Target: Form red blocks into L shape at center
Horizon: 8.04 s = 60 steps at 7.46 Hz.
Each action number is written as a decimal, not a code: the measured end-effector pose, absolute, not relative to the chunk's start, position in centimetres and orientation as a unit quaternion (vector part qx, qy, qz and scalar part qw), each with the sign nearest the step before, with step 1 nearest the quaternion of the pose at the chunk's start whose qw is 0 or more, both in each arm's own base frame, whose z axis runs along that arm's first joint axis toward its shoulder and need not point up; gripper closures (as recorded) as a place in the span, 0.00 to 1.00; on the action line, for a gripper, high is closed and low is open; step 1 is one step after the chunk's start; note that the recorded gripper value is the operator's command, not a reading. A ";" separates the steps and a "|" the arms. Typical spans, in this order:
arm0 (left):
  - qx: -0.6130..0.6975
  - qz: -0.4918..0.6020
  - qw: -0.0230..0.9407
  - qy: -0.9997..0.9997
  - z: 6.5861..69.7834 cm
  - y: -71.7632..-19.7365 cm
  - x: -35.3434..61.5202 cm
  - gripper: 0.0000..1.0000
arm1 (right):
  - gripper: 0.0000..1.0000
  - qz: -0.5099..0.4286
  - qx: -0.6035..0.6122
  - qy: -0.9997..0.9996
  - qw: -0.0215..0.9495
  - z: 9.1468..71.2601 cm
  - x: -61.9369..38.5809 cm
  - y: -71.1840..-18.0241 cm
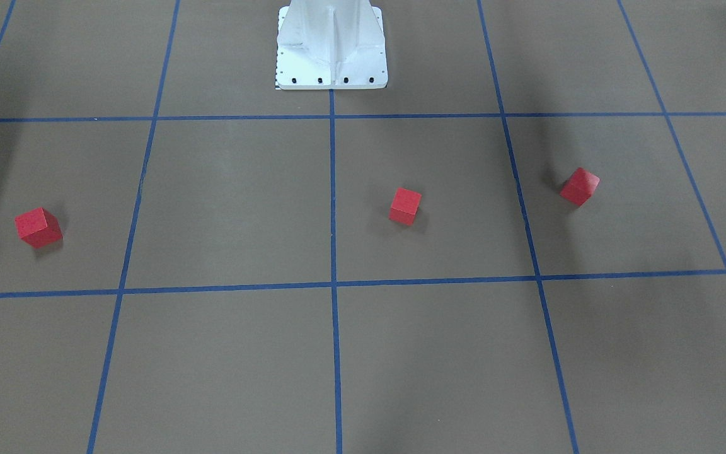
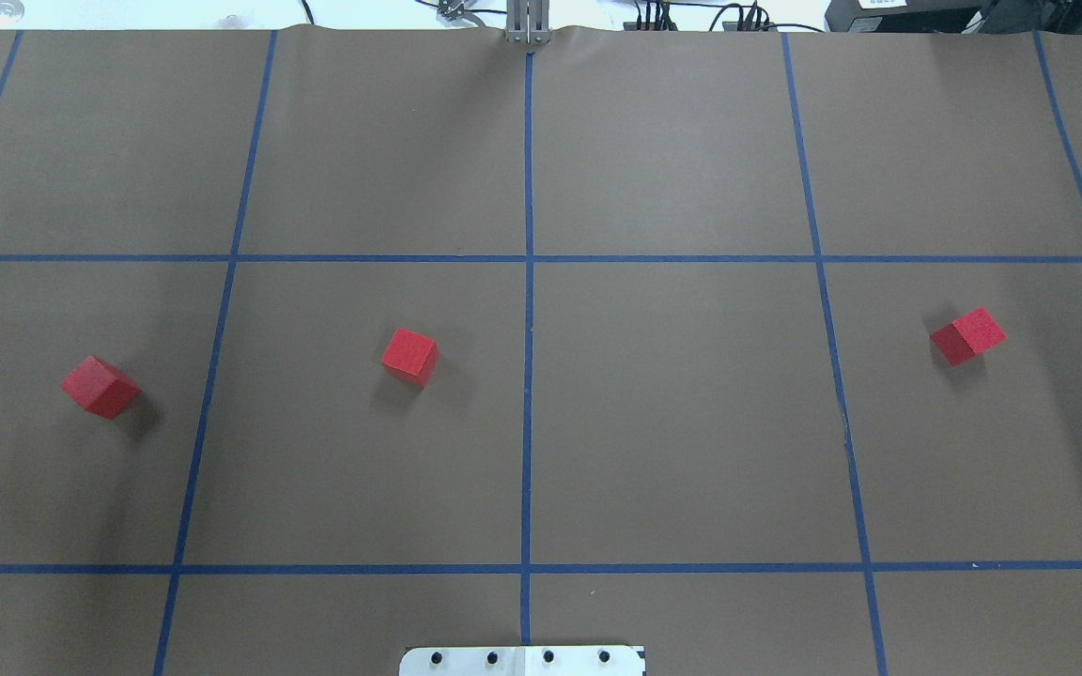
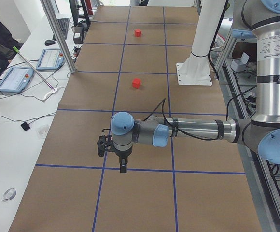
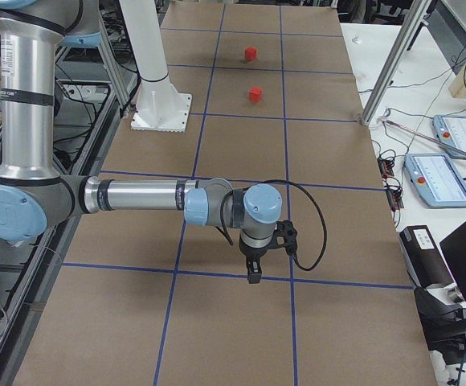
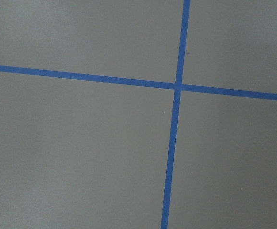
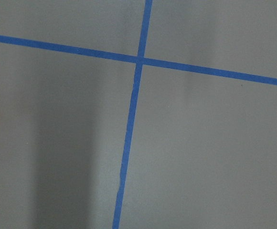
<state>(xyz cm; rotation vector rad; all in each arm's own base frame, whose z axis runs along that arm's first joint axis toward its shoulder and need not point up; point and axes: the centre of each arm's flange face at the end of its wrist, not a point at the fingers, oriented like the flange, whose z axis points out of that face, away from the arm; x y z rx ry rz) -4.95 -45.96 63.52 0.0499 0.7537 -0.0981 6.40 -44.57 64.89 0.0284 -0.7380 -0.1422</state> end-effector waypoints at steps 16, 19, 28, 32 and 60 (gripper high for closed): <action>0.021 -0.047 0.928 0.370 64.6 -44.3 -4.9 0.00 | 0.00 -0.087 0.068 -0.381 0.918 65.4 5.4 -44.5; 0.021 -0.047 0.928 0.370 64.6 -44.3 -4.9 0.00 | 0.00 -0.030 0.024 -0.400 0.916 63.4 1.2 -45.7; 0.020 -0.047 0.928 0.370 64.7 -44.3 -4.9 0.00 | 0.00 -0.136 0.079 -0.390 0.907 52.4 -18.1 -49.0; 0.019 -0.047 0.928 0.370 64.9 -44.3 -4.8 0.00 | 0.00 -0.208 0.083 -0.369 0.902 54.7 -21.1 -49.2; 0.025 -0.040 0.922 0.385 63.6 -44.5 -4.4 0.00 | 1.00 0.025 -0.001 -0.399 0.917 18.3 -59.7 -44.7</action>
